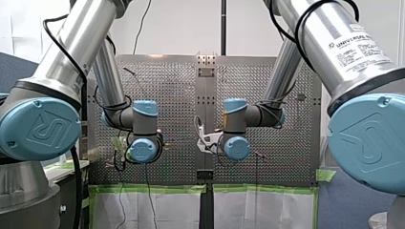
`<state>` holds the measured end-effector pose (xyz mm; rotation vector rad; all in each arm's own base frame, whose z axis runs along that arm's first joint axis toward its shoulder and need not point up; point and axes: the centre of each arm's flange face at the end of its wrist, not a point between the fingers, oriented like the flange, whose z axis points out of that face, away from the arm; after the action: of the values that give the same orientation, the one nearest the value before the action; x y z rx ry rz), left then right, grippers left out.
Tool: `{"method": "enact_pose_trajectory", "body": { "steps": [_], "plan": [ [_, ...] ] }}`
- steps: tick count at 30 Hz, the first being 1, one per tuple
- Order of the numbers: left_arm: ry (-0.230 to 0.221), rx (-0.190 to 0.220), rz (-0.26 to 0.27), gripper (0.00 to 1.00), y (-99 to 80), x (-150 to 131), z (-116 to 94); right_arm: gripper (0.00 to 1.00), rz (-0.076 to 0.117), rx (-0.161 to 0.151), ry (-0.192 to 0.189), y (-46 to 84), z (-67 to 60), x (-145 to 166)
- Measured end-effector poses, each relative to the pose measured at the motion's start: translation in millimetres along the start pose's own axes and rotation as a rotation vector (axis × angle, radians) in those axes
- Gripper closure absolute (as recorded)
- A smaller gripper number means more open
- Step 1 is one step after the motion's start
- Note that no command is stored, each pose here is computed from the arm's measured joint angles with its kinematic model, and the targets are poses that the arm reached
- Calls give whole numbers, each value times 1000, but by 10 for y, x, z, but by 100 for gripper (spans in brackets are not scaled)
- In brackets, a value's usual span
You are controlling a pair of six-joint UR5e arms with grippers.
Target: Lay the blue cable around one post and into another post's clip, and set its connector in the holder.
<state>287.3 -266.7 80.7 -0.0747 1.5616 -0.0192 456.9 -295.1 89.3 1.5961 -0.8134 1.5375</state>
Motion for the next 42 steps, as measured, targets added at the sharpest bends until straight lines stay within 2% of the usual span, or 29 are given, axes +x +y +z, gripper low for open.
{"method": "enact_pose_trajectory", "body": {
  "steps": [5, 11, 15, 20, 32, 39, 42],
  "plan": [
    [9, 0, 12, 0, 2, -4, -64, 100, 0, 2, -2, -4, -6, -7],
    [55, 32, 48, 0, -72, 31, -279, 100, 16, 30, -83, -65, -159, -259],
    [76, 70, 64, 0, -152, 53, -418, 100, 39, 33, -135, -65, -223, -362],
    [81, 93, 69, 0, -199, 59, -491, 100, 46, 34, -163, -60, -256, -396],
    [85, 91, 66, 0, -218, 51, -527, 100, 50, 33, -165, -65, -258, -384],
    [86, 80, 53, 0, -222, -117, -569, 100, 109, -18, -116, -50, -184, -67],
    [86, 72, 41, 0, -205, -206, -561, 100, 128, -22, -91, -40, -110, 107]
  ]
}}
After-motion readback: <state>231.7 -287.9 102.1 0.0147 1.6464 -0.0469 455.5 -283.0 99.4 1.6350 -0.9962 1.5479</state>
